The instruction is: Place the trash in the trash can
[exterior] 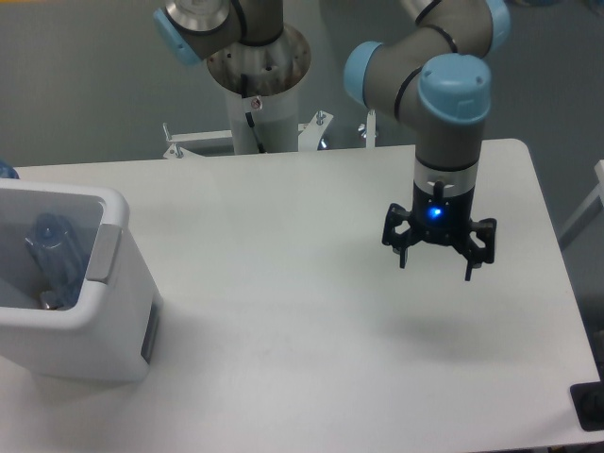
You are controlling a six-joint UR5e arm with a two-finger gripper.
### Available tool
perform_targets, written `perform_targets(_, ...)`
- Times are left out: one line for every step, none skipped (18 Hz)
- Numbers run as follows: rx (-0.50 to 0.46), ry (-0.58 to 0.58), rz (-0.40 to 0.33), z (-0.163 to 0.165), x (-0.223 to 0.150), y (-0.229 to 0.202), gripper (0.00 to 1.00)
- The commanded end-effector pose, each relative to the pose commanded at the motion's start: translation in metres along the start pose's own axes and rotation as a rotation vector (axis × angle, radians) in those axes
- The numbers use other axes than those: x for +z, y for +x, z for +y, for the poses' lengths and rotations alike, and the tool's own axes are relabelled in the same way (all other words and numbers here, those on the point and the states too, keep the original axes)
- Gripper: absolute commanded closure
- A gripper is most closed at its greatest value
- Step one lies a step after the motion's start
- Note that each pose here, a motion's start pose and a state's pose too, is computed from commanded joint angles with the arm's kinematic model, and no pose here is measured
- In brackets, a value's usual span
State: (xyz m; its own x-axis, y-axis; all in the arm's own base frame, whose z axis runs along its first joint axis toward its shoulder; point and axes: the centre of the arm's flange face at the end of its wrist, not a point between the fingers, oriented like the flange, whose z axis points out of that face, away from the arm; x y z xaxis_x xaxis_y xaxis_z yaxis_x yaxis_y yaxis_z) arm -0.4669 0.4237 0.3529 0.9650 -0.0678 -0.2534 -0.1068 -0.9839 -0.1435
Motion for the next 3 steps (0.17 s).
perform_targets(0.005,0.000,0.002,-0.0005,0.0006,0.0010,0.00)
perform_targets(0.005,-0.004,0.005,0.0001,0.0028,0.0019,0.00)
perform_targets(0.005,-0.007,0.005,0.0006,0.0034,0.0023,0.00)
